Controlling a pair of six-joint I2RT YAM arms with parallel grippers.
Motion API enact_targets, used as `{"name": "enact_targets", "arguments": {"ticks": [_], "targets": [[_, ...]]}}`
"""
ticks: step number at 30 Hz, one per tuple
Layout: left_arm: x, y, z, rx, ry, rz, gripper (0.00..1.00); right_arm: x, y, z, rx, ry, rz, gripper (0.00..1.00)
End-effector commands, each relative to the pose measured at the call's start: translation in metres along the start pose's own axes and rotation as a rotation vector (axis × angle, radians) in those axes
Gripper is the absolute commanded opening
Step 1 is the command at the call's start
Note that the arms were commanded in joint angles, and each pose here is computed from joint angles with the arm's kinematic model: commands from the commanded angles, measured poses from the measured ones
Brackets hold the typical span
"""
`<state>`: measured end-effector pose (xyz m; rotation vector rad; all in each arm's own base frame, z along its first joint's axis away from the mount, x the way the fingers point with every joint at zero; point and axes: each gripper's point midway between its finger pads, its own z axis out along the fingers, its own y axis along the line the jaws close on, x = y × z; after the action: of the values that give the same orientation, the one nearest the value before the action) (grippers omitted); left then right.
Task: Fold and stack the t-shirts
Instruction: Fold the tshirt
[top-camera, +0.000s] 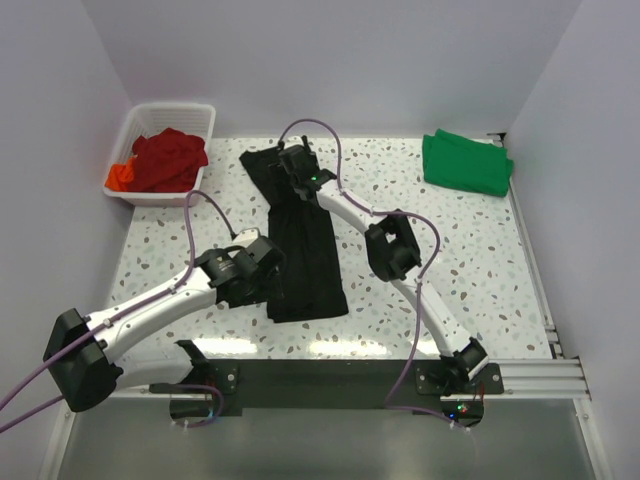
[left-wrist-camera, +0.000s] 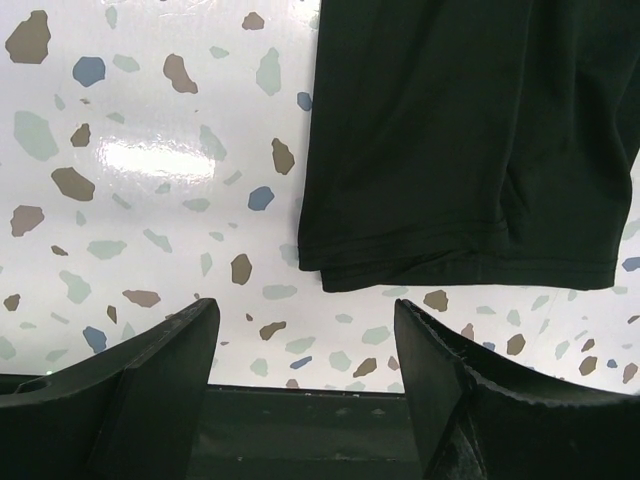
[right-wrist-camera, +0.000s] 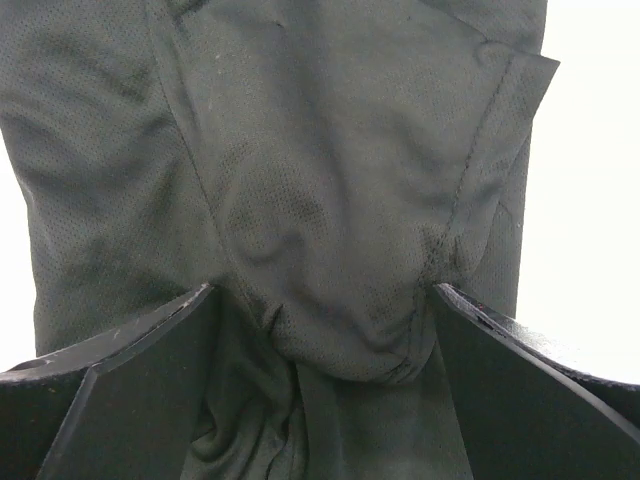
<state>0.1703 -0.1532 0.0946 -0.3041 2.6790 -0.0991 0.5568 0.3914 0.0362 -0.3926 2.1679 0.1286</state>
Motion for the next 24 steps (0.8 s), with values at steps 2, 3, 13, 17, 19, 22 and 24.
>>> {"name": "enact_targets", "arguments": {"ticks": [2, 3, 13, 17, 19, 22, 24], "targets": [[-0.017, -0.015, -0.009, 0.044, -0.053, -0.041, 0.76, 0.005, -0.009, 0.003, 0.018, 0.019, -0.025, 0.92], [-0.017, -0.014, -0.009, 0.044, -0.054, -0.042, 0.76, 0.007, -0.011, 0.005, 0.028, 0.023, -0.028, 0.93], [-0.016, -0.012, -0.012, 0.048, -0.054, -0.051, 0.76, 0.032, -0.068, 0.008, 0.183, 0.141, 0.326, 0.95], [-0.015, -0.01, -0.013, 0.049, -0.053, -0.046, 0.76, 0.047, -0.088, 0.011, 0.202, 0.197, 0.463, 0.93], [-0.014, -0.01, -0.012, 0.048, -0.05, -0.045, 0.76, 0.045, -0.088, 0.013, 0.195, 0.194, 0.48, 0.93], [-0.013, -0.008, -0.013, 0.051, -0.052, -0.045, 0.76, 0.037, -0.087, 0.013, 0.18, 0.17, 0.475, 0.93], [-0.012, -0.006, -0.014, 0.052, -0.05, -0.048, 0.76, 0.03, -0.086, 0.014, 0.159, 0.151, 0.463, 0.93]]}}
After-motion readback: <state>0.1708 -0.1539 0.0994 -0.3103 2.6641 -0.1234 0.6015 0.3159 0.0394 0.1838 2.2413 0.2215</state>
